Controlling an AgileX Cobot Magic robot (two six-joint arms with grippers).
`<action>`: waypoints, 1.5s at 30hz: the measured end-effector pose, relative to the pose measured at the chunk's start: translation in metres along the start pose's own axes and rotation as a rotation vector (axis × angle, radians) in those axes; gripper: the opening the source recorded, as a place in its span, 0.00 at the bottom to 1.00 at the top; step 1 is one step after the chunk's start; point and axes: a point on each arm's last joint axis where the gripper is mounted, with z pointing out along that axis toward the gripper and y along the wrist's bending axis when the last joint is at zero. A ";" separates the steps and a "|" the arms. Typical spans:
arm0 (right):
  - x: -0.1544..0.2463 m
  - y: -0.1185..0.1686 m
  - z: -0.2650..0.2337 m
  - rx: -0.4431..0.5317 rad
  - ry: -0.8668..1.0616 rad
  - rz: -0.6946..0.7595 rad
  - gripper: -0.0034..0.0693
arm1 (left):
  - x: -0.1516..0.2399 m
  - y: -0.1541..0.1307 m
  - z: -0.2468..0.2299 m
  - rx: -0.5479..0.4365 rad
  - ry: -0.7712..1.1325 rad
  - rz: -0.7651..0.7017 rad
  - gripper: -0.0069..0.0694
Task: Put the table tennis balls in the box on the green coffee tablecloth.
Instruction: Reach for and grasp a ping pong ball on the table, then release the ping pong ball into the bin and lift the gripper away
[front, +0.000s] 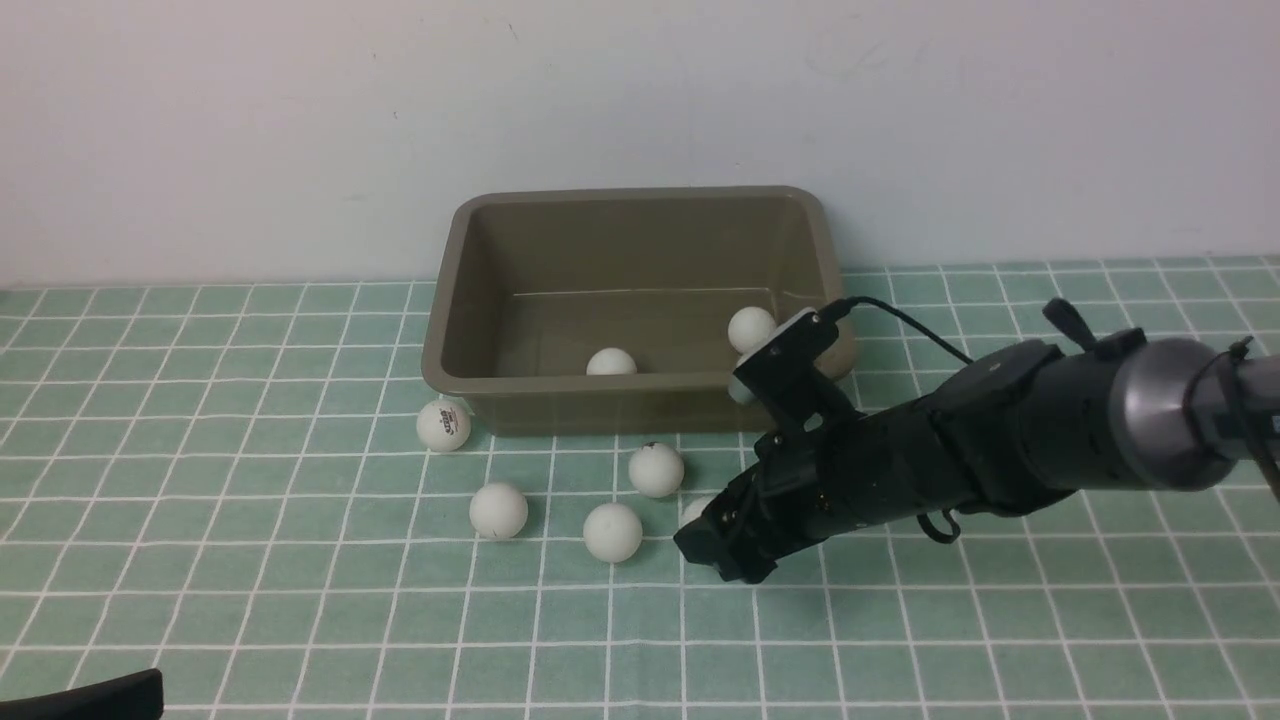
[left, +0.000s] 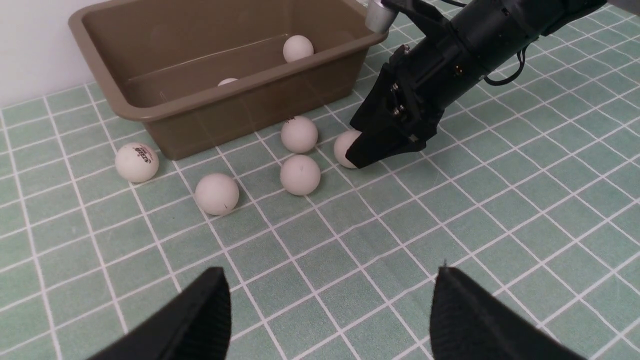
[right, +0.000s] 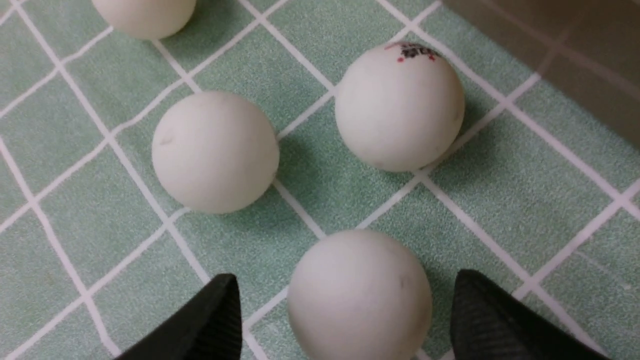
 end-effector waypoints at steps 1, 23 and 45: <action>0.000 0.000 0.000 0.000 0.001 -0.001 0.74 | 0.000 0.000 0.000 0.000 0.000 0.000 0.72; -0.045 0.015 -0.070 0.055 -0.169 -0.162 0.53 | 0.000 0.000 0.000 0.000 0.000 0.000 0.72; -0.096 -0.040 -0.030 0.333 -0.256 -0.245 0.53 | 0.000 0.000 0.000 0.000 0.000 0.000 0.72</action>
